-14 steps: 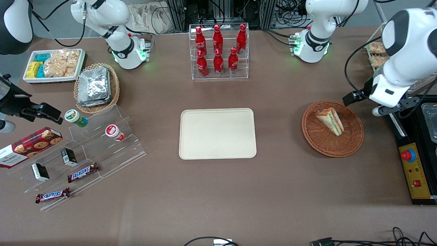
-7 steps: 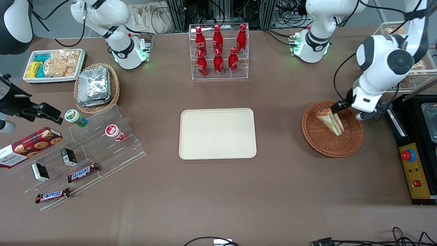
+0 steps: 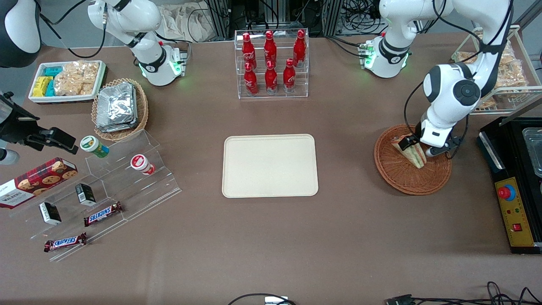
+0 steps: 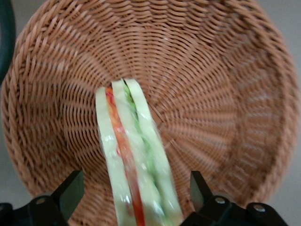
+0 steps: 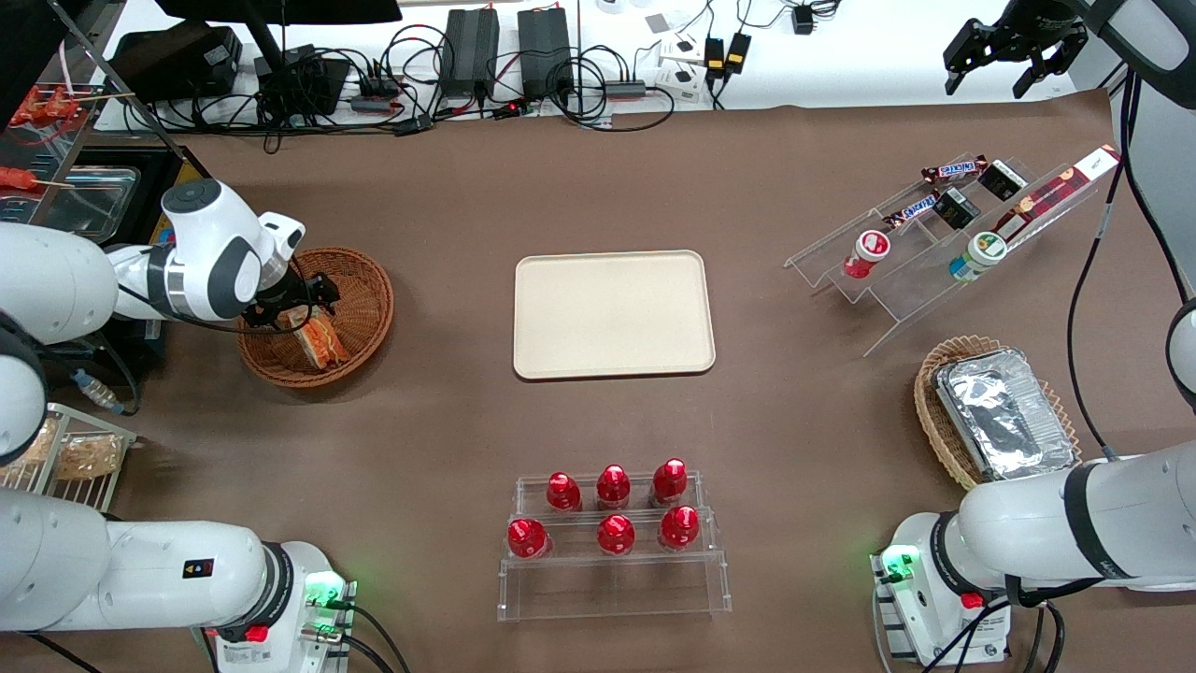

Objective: Place sandwich from basket to tray
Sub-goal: 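Lower the open left gripper onto the wrapped sandwich and close it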

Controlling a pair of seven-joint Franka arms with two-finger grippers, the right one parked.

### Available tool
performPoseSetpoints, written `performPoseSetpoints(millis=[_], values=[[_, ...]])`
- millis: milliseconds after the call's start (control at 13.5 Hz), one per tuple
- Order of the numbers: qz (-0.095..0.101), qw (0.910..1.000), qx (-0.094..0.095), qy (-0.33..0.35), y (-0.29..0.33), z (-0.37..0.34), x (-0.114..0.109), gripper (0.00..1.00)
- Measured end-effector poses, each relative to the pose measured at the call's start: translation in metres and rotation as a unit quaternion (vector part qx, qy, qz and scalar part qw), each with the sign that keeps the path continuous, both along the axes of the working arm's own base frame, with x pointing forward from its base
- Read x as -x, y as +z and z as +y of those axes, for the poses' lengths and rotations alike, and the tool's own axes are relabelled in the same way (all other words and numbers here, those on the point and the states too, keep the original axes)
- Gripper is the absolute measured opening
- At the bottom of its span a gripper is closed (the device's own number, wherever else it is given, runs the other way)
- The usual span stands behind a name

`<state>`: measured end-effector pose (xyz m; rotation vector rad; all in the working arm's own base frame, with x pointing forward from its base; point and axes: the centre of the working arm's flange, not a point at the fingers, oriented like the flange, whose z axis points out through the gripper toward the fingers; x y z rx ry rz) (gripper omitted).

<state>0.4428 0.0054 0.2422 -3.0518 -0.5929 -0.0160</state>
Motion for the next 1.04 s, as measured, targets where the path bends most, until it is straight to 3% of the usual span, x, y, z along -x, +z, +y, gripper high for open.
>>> performPoseSetpoints(millis=[444,519,815,1037], values=[[0.003,1.0000,-0.002,0.004,-0.027,0.008,0.001,0.96],[0.002,1.0000,-0.002,0.003,-0.027,0.008,0.001,0.91],[0.001,1.0000,-0.003,0.001,-0.026,0.008,-0.001,0.47],[0.002,1.0000,-0.005,-0.001,-0.019,0.008,-0.003,0.37]])
